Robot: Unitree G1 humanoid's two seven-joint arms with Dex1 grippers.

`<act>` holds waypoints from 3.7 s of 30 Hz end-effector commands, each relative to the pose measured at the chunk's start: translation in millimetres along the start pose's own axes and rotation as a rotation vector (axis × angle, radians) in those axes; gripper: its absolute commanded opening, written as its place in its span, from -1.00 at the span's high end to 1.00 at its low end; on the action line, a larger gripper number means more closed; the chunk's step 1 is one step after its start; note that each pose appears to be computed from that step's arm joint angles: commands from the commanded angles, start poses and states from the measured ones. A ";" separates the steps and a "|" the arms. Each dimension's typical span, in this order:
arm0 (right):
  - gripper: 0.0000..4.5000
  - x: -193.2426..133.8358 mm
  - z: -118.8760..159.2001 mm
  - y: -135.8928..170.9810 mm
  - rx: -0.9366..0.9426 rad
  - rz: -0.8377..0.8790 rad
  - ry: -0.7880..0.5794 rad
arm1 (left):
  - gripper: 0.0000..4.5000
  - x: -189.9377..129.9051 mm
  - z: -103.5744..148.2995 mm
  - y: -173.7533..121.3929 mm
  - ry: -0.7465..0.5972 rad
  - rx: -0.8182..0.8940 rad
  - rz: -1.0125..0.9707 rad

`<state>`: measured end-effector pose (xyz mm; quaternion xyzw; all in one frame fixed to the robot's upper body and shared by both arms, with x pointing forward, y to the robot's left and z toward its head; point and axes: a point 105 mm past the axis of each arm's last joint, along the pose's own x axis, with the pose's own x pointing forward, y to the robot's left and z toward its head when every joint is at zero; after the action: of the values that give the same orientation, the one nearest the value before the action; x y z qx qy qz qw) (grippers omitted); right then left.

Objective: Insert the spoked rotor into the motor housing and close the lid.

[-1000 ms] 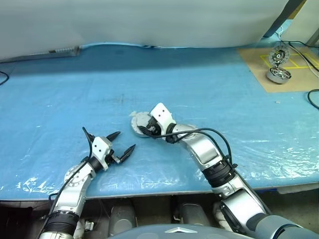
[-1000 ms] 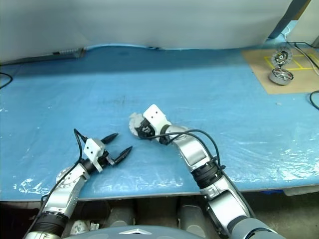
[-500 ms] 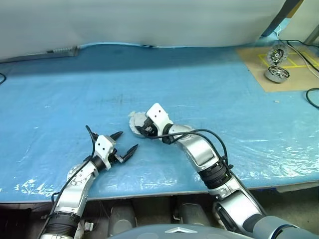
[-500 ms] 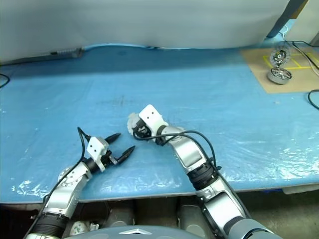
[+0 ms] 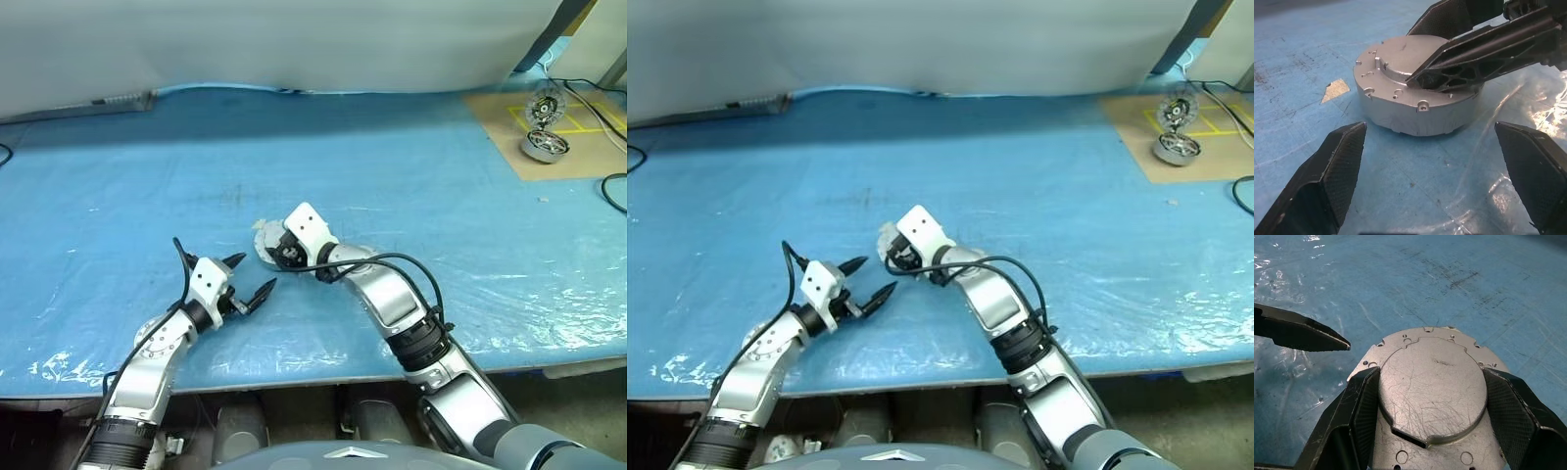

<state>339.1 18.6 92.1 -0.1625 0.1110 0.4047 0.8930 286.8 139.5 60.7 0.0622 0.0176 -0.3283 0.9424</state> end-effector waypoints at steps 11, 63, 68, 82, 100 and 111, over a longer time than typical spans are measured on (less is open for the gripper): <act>-0.31 -2.7 -24.3 -8.9 0.034 -0.011 0.086 | -0.59 7.6 43.9 43.4 -0.016 -0.019 0.061; -0.31 2.9 -35.8 4.6 0.079 -0.009 0.074 | 0.99 54.8 19.1 26.3 0.387 -0.406 -0.341; -0.31 2.5 -38.0 3.5 0.075 -0.017 0.081 | 0.99 52.1 15.6 18.6 0.413 -0.383 -0.371; -0.99 -13.9 -29.6 -11.6 0.167 -0.084 0.003 | 1.00 55.6 4.8 20.7 0.452 -0.343 -0.315; -0.99 -66.8 -23.2 -26.2 0.881 -0.084 -0.202 | 1.00 59.4 5.4 19.6 0.433 -0.343 -0.313; -0.99 -50.5 -6.9 -13.7 1.187 0.085 -0.242 | 1.00 56.0 3.0 21.2 0.432 -0.352 -0.294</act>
<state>321.0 -46.9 99.8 0.3622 0.2238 0.3064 0.8514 355.4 121.1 93.2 -0.0337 0.2249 -0.4407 0.8684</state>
